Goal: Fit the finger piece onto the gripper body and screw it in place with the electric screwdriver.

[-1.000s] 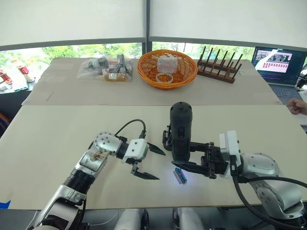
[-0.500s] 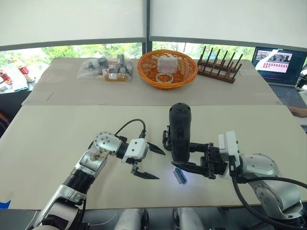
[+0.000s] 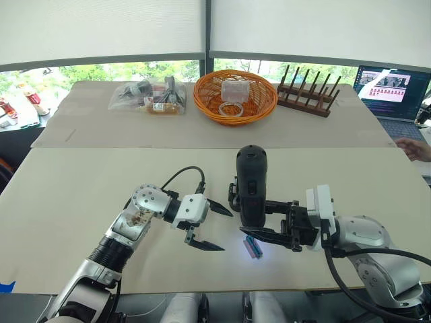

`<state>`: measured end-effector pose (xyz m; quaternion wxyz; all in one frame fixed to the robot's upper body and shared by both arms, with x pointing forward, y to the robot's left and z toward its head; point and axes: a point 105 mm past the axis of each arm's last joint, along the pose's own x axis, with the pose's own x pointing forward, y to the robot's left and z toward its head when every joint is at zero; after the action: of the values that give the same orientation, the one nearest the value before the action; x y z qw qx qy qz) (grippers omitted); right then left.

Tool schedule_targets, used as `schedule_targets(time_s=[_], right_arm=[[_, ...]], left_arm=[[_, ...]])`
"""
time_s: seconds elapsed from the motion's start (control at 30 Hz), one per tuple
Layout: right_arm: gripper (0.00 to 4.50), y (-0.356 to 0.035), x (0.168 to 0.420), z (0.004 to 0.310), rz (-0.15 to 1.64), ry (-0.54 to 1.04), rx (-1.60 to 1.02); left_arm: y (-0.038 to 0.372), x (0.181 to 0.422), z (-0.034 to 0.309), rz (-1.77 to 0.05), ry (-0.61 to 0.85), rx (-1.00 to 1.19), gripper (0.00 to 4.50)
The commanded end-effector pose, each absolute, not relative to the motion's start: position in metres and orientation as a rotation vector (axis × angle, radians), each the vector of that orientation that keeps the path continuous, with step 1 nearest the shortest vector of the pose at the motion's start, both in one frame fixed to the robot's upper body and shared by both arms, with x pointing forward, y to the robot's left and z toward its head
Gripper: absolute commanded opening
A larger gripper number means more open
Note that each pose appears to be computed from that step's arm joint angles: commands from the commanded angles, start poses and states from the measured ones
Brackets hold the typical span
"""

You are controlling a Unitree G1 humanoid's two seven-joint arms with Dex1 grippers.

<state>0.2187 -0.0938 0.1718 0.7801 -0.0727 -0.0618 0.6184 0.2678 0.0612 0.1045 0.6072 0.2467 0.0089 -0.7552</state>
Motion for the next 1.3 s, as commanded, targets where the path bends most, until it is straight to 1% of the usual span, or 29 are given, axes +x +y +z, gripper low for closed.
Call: schedule_targets(time_s=[0.03,0.43,0.63,0.77,0.93,1.07,1.13,1.2,1.3], right_arm=[[1.89,-0.098,0.219,0.181,1.330,-0.177,-0.183],[1.89,-0.098,0.219,0.184,1.338,-0.179,-0.184],[1.89,-0.092,0.215,0.184,1.350,-0.193,-0.173],[1.89,-0.086,0.209,0.192,1.374,-0.213,-0.166],[1.89,-0.084,0.207,0.202,1.386,-0.229,-0.175],[1.89,-0.084,0.206,0.211,1.395,-0.244,-0.178],[1.89,-0.084,0.205,0.216,1.400,-0.256,-0.180],[1.89,-0.083,0.206,0.224,1.407,-0.280,-0.182],[1.89,-0.083,0.210,0.233,1.407,-0.294,-0.165]], left_arm=[[0.057,0.266,0.111,-1.754,-0.014,0.579,4.50],[0.058,0.267,0.110,-1.750,-0.010,0.577,4.50],[0.060,0.268,0.110,-1.746,0.004,0.567,4.50],[0.064,0.265,0.112,-1.763,0.021,0.550,4.50],[0.078,0.268,0.111,-1.718,0.044,0.551,4.50],[0.094,0.277,0.117,-1.649,0.066,0.527,4.50],[0.099,0.286,0.122,-1.593,0.071,0.499,4.50],[0.102,0.298,0.129,-1.530,0.028,0.515,4.50],[0.094,0.310,0.132,-1.476,-0.020,0.520,4.50]])
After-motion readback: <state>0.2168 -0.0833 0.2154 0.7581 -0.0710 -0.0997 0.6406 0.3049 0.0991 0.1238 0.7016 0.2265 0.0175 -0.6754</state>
